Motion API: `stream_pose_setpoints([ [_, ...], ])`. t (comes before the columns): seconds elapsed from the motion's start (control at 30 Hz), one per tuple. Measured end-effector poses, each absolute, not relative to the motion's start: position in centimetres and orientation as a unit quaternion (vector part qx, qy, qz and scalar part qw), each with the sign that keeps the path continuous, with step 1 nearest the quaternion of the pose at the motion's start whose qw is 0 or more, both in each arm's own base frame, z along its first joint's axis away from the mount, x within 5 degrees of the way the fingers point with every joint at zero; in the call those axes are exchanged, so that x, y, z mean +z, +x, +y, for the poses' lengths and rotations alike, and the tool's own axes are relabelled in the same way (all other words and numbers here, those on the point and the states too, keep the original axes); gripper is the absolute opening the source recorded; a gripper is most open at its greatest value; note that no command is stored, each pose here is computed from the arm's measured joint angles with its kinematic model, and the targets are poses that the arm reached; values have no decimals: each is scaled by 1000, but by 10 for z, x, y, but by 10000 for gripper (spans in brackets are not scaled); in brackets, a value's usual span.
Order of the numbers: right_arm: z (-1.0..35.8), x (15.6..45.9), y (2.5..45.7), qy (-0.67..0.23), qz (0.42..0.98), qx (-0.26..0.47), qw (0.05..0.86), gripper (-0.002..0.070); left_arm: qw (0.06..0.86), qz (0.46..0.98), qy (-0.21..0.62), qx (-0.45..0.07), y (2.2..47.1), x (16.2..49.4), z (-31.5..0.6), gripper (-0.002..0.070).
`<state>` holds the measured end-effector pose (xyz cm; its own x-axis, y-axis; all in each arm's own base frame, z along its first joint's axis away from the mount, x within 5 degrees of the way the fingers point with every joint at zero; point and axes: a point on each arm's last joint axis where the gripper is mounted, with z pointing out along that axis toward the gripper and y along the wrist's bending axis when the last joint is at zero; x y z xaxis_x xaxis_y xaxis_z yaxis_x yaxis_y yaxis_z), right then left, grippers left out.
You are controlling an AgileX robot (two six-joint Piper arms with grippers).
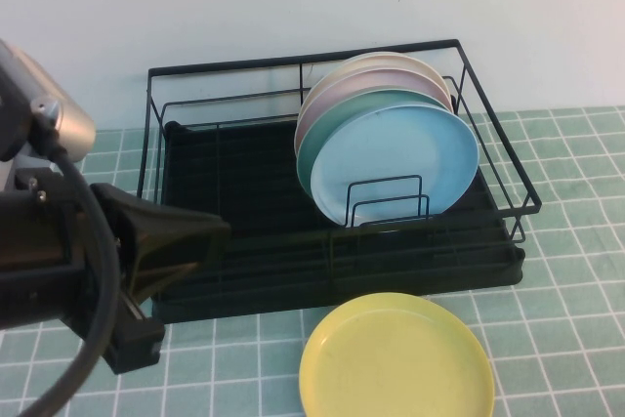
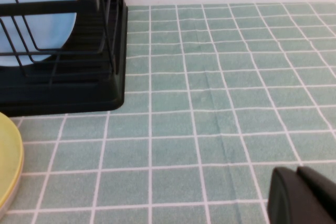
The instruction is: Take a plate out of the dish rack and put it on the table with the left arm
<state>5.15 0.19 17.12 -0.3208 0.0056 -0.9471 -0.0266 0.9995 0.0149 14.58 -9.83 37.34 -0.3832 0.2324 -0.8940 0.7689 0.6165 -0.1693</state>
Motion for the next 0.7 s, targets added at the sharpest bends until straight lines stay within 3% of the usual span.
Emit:
stream_pose_setpoints([
  [0.7,2,171,52,-6,813,14,583,-2,458,778,313,-294,149,372,-98,-1],
])
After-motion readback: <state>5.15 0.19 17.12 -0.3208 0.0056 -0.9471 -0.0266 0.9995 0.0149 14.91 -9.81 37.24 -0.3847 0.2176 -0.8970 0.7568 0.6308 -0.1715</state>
